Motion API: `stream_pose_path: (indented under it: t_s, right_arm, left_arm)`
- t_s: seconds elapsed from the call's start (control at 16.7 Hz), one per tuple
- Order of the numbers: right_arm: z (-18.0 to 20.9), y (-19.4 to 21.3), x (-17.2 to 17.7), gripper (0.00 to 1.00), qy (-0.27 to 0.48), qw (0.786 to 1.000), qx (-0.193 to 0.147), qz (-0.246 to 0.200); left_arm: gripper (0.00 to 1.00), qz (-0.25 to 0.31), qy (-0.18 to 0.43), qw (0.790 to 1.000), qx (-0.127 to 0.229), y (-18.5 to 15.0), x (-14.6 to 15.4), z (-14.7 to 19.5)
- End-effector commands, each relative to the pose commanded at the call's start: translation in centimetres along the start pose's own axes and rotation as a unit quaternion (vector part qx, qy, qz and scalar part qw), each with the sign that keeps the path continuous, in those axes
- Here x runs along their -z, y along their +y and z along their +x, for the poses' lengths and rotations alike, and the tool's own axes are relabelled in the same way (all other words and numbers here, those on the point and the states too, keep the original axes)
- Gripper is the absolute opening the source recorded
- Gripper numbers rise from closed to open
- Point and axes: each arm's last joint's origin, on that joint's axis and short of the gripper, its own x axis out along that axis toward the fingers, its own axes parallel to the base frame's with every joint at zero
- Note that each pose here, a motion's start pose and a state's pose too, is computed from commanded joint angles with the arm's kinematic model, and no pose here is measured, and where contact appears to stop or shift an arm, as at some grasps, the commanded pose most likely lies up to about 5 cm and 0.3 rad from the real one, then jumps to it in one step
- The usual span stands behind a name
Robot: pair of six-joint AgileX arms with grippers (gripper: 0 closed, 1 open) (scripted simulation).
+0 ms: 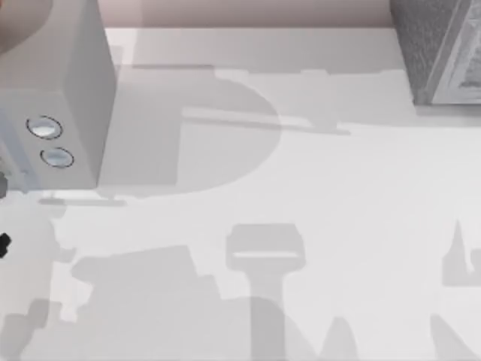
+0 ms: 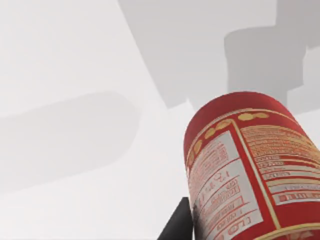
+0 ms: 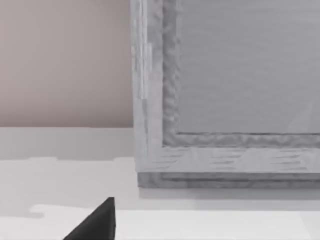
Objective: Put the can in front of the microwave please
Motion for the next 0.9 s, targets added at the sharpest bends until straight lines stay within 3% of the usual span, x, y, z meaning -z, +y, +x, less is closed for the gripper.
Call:
stream_pose_path:
  t_s: [0.3, 0.9]
  right_arm:
    - [0.0, 0.0, 0.0, 1.00, 0.000, 1.000, 0.000, 0.000]
    - [0.0, 0.0, 0.0, 1.00, 0.000, 1.000, 0.000, 0.000]
  left_arm:
    - [0.00, -0.113, -0.106, 0.987, -0.044, 4.1, 4.5, -0.4]
    - [0.00, -0.123, -0.122, 0.983, -0.054, 4.6, 4.6, -0.1]
